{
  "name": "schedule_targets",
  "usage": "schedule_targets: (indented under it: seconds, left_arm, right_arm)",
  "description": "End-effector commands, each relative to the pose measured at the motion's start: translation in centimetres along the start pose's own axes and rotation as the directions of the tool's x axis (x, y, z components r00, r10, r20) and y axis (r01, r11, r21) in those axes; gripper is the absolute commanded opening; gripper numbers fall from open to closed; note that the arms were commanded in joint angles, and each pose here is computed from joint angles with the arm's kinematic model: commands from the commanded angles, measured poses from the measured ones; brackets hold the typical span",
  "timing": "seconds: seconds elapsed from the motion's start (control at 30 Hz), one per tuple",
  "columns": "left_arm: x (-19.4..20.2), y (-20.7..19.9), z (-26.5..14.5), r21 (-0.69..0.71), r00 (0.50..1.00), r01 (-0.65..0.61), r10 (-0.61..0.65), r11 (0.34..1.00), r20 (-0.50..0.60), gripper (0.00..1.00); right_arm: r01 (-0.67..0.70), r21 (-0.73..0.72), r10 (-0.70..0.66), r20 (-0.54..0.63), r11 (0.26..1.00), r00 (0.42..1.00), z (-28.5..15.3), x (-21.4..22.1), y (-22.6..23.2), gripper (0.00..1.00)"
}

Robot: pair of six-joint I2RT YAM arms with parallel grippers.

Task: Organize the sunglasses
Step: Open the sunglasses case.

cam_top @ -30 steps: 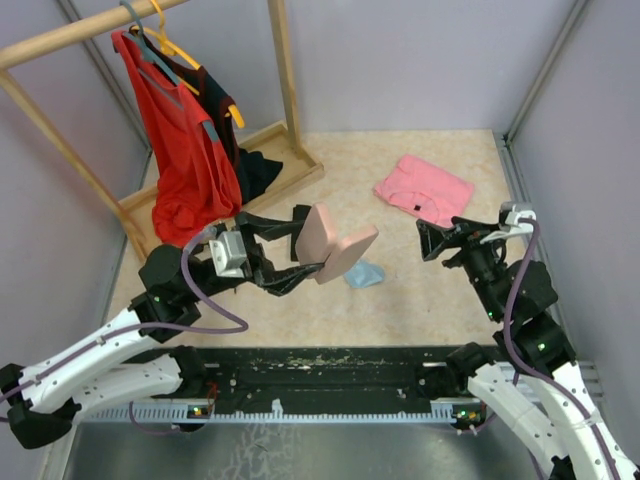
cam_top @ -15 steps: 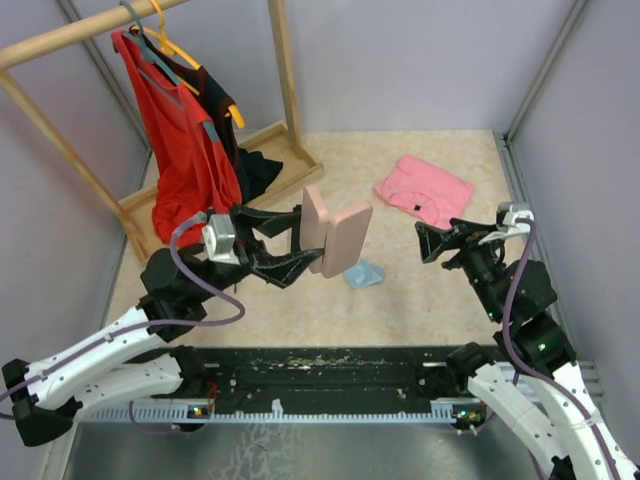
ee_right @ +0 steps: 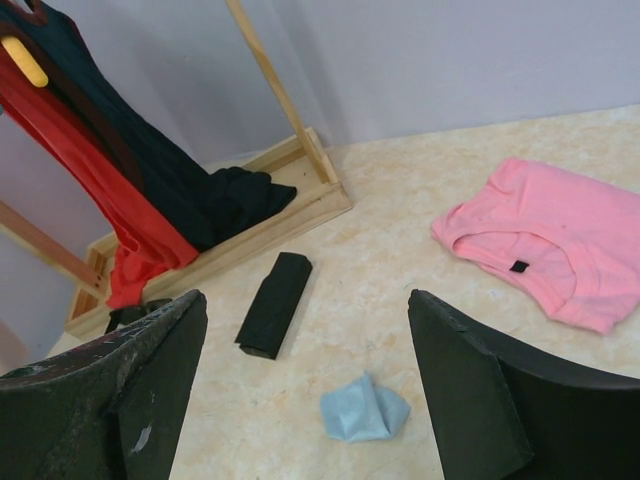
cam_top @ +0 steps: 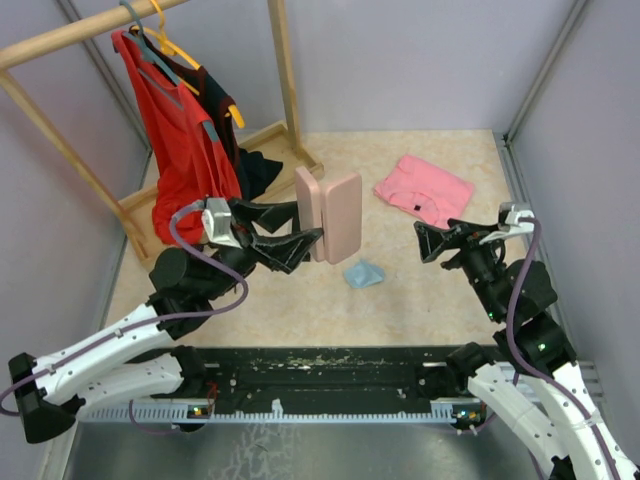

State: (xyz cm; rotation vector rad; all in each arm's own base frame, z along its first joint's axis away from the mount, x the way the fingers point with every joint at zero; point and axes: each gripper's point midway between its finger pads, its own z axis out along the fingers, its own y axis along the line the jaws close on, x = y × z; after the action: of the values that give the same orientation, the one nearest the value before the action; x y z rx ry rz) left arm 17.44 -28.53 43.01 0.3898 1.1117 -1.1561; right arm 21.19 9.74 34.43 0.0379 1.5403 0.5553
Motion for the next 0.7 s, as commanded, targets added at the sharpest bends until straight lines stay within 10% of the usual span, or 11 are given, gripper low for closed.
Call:
schedule_targets:
  seconds: [0.0, 0.3, 0.53, 0.67]
  left_arm:
    - [-0.8, 0.1, -0.2, 0.045, 0.969, -0.235, 0.231, 0.971, 0.091, 0.0]
    - [1.6, 1.5, -1.4, 0.054, 0.619, -0.782, 0.763, 0.621, 0.185, 0.0]
    - [5.8, 2.2, -1.6, 0.126, 0.172, -0.981, 0.959, 0.146, 0.227, 0.0]
    - [7.6, 3.1, -1.8, 0.141, 0.001, -0.99, 0.975, -0.031, 0.223, 0.0]
  right_arm:
    - [-0.074, -0.067, 0.077, 0.037, 0.995, 0.996, 0.3, -1.6, 1.9, 0.81]
    - [-0.239, -0.069, 0.24, 0.016, 0.969, 0.971, 1.9, -0.2, 2.4, 0.79]
    - [-0.422, -0.106, 0.418, -0.057, 0.901, 0.907, 3.3, 0.8, 4.3, 0.77]
    - [-0.474, -0.1, 0.459, -0.141, 0.875, 0.877, 4.6, 2.1, 5.3, 0.76]
